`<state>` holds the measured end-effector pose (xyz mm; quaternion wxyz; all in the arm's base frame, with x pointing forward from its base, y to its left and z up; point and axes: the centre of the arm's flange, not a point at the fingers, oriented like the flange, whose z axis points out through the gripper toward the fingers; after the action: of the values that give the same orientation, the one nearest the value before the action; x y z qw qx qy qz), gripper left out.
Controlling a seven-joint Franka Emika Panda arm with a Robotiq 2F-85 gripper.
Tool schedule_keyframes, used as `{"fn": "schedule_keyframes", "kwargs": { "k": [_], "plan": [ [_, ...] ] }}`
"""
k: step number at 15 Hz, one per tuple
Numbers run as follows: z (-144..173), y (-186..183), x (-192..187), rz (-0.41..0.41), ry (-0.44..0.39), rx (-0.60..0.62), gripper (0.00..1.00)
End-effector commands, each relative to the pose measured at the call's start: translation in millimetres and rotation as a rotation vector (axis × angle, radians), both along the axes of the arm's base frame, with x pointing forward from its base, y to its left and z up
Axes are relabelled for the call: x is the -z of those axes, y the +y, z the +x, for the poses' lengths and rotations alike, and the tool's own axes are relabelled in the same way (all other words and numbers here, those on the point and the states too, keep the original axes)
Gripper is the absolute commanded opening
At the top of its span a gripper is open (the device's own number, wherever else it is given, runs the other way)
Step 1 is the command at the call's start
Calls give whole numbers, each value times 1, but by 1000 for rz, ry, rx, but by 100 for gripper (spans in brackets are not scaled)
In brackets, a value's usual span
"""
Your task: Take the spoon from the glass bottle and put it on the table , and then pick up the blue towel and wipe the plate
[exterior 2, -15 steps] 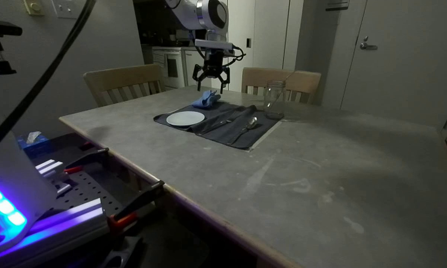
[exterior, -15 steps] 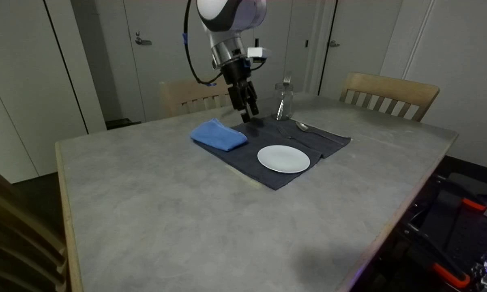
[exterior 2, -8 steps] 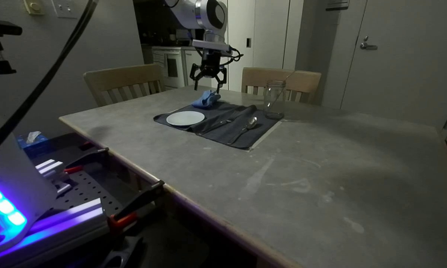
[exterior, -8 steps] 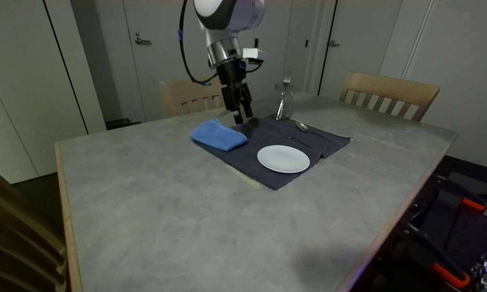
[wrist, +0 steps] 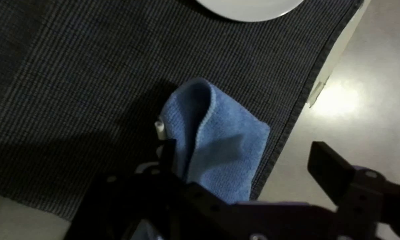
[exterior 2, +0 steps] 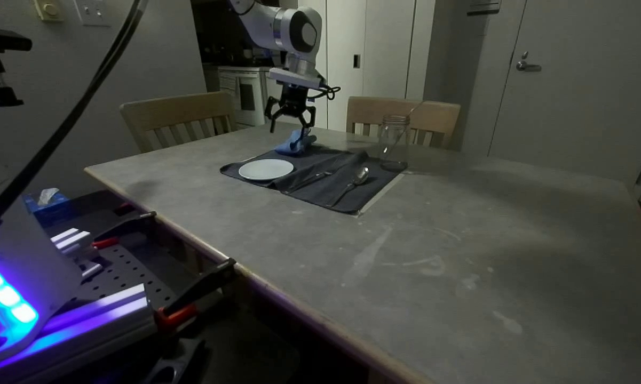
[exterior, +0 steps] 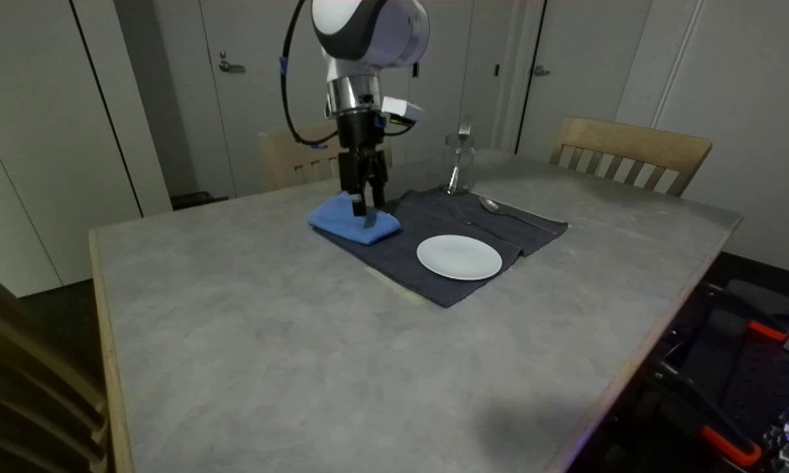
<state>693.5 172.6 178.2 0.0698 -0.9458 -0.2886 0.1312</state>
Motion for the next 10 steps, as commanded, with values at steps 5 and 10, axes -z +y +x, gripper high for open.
{"fn": "schedule_keyframes", "kwargs": {
  "k": [5, 10],
  "plan": [
    [-15, -6, 12, 52, -45, 52, 63],
    [-12, -9, 12, 44, -56, 65, 29]
  ]
}}
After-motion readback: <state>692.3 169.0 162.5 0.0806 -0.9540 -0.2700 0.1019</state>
